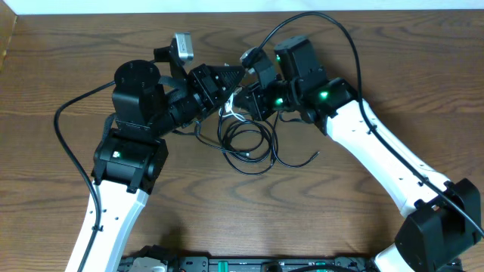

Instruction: Untangle cables

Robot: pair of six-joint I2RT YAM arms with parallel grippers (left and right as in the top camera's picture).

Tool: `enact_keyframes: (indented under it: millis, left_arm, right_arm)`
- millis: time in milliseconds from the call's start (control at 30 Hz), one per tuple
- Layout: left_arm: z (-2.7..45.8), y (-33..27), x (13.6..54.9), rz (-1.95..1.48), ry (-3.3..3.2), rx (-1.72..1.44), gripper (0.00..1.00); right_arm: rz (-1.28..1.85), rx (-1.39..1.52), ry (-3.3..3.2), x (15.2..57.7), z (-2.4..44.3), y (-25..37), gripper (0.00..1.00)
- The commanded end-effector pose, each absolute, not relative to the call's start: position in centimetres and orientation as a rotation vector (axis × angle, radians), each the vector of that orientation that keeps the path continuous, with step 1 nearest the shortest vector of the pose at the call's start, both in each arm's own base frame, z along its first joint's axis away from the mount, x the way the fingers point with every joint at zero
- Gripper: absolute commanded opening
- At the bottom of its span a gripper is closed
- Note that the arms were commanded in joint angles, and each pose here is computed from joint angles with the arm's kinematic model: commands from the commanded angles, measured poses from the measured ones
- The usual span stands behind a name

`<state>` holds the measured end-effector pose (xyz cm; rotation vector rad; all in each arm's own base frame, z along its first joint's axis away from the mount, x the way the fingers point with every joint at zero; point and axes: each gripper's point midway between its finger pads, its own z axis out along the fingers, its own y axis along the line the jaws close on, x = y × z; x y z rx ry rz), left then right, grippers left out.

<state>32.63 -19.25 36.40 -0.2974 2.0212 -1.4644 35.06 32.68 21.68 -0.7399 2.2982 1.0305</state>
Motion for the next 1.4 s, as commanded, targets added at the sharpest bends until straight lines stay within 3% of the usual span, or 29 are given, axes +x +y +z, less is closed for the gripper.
enact_keyframes:
  millis: [0, 200, 300, 333, 367, 500, 767, 867, 967, 1033, 1167, 1367]
  left_arm:
    - [36.7, -19.3, 32.0, -1.474, 2.038, -0.277, 0.08]
    - [33.0, -18.1, 31.9, -1.317, 2.166, -0.341, 0.09]
    - [29.2, -15.8, 31.8, -1.125, 2.278, -0.529, 0.17]
    - [28.4, -15.2, 31.7, -1.074, 2.298, -0.569, 0.27]
    - [27.6, -14.4, 31.6, -1.014, 2.321, -0.613, 0.3]
    - [25.0, -12.0, 30.8, -0.823, 2.385, -0.733, 0.4]
    - [24.2, -11.1, 30.4, -0.746, 2.403, -0.772, 0.41]
    - [23.9, -10.1, 30.6, -0.656, 2.399, -0.738, 0.49]
    - [23.0, -8.6, 30.4, -0.518, 2.418, -0.729, 0.53]
    - [21.7, -8.0, 30.0, -0.425, 2.481, -0.668, 0.56]
    - [19.1, -8.2, 30.7, -0.353, 2.581, -0.59, 0.6]
    - [14.0, -10.0, 32.2, -0.383, 2.737, -0.622, 0.59]
  right_arm:
    - [0.998, -0.732, 2.273, 35.2, 22.6, 32.4, 0.01]
    - [1.016, -0.692, 2.278, 35.2, 23.3, 32.1, 0.01]
    - [0.973, -0.657, 2.24, 35.6, 25.1, 30.9, 0.01]
    - [0.946, -0.641, 2.228, 35.8, 25.6, 30.4, 0.01]
    - [0.92, -0.627, 2.219, 35.9, 26.1, 30.0, 0.01]
    - [0.834, -0.577, 2.149, 35.9, 29.2, 28.4, 0.01]
    - [0.807, -0.552, 2.043, 34.2, 33.8, 26.7, 0.01]
    - [0.801, -0.552, 2.08, 33.9, 33.0, 26.5, 0.13]
    - [0.793, -0.552, 2.126, 33.8, 31.9, 26.4, 0.19]
    - [0.787, -0.551, 2.15, 33.7, 31.3, 26.3, 0.33]
    - [0.786, -0.552, 2.165, 33.8, 30.9, 26.3, 0.4]
    - [0.782, -0.551, 2.191, 33.9, 30.1, 26.4, 0.42]
